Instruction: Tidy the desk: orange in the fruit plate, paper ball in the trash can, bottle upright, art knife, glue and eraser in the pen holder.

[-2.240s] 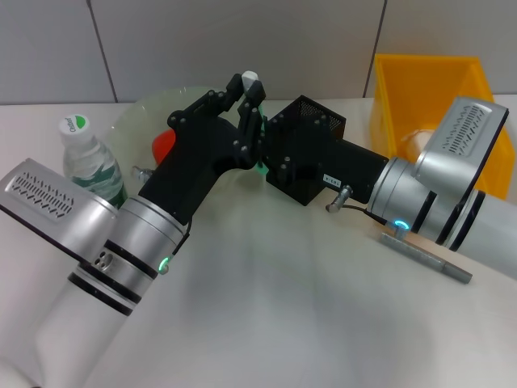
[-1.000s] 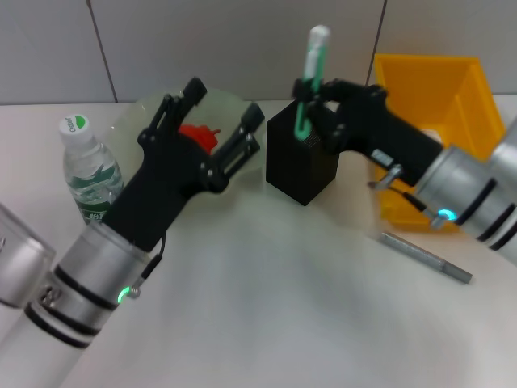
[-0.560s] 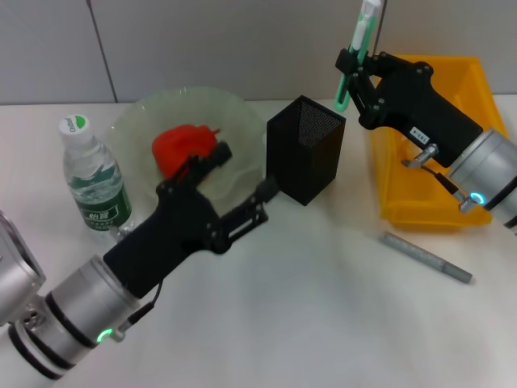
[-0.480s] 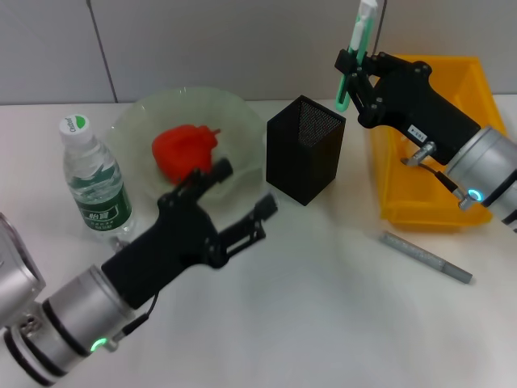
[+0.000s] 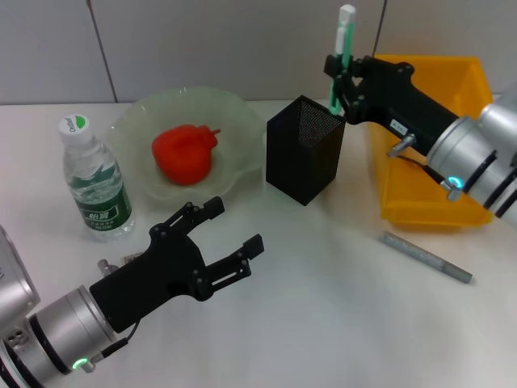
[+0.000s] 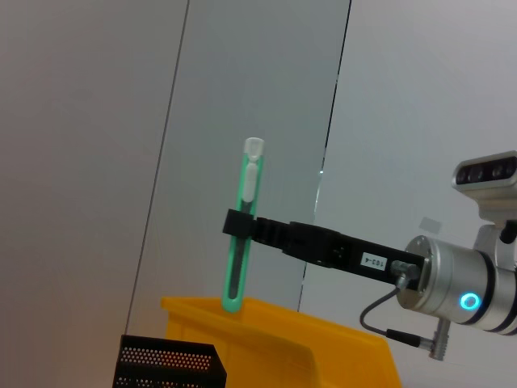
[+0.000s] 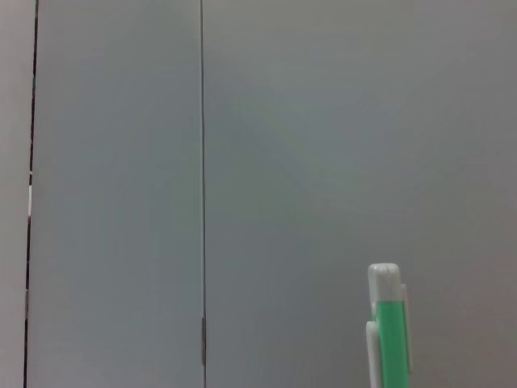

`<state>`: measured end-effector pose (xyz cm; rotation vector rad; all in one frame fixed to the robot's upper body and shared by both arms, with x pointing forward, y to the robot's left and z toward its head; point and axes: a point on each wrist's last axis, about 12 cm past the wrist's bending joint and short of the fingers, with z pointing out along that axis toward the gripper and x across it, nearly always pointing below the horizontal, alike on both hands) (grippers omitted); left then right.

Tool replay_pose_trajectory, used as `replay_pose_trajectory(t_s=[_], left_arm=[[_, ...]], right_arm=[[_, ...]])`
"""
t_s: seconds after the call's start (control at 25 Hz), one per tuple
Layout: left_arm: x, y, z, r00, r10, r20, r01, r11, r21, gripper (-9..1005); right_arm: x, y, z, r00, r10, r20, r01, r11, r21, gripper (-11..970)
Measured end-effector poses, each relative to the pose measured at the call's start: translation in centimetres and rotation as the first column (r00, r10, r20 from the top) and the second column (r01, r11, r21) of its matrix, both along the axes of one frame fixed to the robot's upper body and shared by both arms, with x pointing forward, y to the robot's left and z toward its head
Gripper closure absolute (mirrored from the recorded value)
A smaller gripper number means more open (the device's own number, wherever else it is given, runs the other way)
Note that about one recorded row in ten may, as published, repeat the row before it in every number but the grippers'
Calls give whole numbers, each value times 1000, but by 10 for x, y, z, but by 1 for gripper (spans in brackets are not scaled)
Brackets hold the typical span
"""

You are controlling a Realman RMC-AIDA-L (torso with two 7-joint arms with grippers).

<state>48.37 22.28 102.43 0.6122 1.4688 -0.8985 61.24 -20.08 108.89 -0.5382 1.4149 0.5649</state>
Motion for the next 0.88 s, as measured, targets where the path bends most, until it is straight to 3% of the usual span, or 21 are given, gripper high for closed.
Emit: replay_pose_trajectory(t_s=[0.32,0.88], left_arm=[[3,-1,0,1000,1,-4,-1,1000,6,130],[6,-3,1,1000,-7,-5,7,1000,14,131]], right_arm=[[9,14,-6,997,-19,-76,16,999,-47,839],[14,18,-10,991,-44,-124,36,997,-70,801]])
